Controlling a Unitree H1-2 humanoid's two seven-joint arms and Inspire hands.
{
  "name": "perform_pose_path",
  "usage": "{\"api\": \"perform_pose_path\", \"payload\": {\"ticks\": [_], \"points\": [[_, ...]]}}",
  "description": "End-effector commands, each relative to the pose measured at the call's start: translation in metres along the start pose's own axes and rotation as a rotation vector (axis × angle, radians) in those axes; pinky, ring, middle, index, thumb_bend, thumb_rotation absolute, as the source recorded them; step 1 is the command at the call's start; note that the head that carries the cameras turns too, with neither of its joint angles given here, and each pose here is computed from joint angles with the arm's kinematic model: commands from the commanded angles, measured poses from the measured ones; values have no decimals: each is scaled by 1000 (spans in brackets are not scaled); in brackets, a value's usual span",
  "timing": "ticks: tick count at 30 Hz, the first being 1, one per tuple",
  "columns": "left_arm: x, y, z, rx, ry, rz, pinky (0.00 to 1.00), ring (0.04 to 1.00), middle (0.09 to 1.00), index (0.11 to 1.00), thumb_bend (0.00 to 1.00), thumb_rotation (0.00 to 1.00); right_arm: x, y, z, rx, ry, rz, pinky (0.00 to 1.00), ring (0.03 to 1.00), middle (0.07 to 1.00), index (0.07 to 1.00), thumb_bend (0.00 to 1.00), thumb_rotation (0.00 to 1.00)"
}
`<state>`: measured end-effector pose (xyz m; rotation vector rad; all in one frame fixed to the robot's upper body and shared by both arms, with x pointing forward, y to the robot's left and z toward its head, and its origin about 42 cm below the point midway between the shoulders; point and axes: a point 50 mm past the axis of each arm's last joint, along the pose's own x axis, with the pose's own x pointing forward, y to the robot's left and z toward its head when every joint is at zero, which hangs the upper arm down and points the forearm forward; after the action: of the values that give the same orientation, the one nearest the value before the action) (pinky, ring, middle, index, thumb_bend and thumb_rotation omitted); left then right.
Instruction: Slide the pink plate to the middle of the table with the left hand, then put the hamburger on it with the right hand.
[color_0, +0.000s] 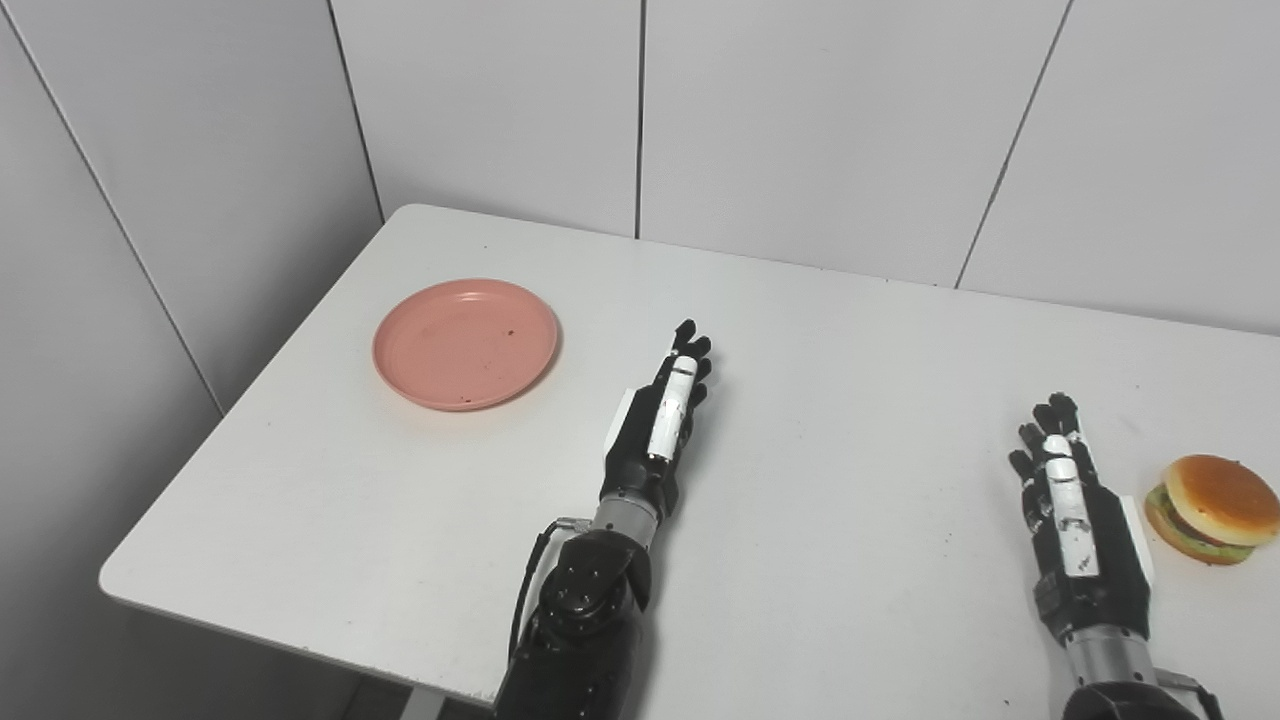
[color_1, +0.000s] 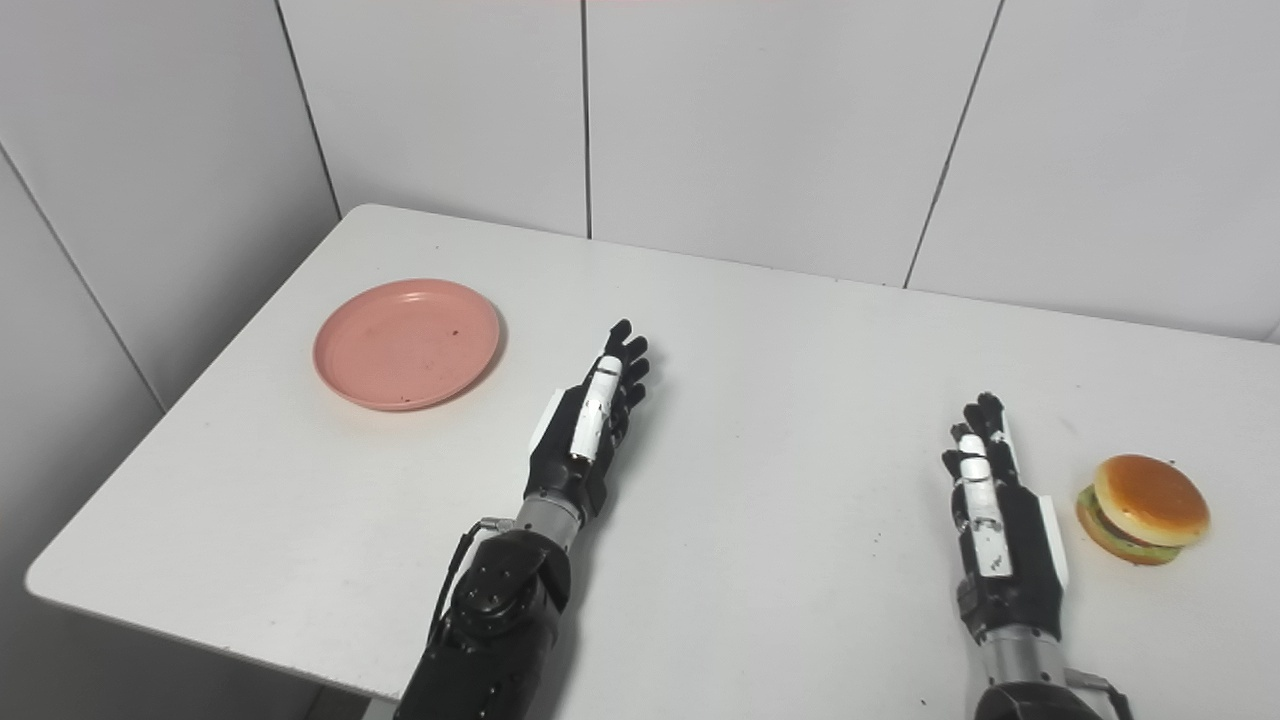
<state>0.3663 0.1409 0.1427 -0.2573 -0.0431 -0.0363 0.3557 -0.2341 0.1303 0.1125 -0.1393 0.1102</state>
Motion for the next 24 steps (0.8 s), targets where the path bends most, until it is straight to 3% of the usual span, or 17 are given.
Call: {"api": "perform_pose_path", "payload": {"ticks": [1,8,14,24], "points": [[24,1,44,2,-113,-8,919,918,911,906,558,1000,3,1,4,-2,-50,3,1000,1000,1000,1000,532,828],[52,36,79,53,-188,81,771,795,788,771,592,1000,2,1,5,-17,-53,3,1000,1000,1000,1000,522,840],[68,73,105,102,-219,129,714,751,744,728,616,1000,2,2,5,-7,-55,6,1000,1000,1000,1000,544,833],[92,141,139,163,-263,244,635,684,684,664,498,1000,2,3,3,2,-45,-2,1000,1000,1000,1000,556,817]]}}
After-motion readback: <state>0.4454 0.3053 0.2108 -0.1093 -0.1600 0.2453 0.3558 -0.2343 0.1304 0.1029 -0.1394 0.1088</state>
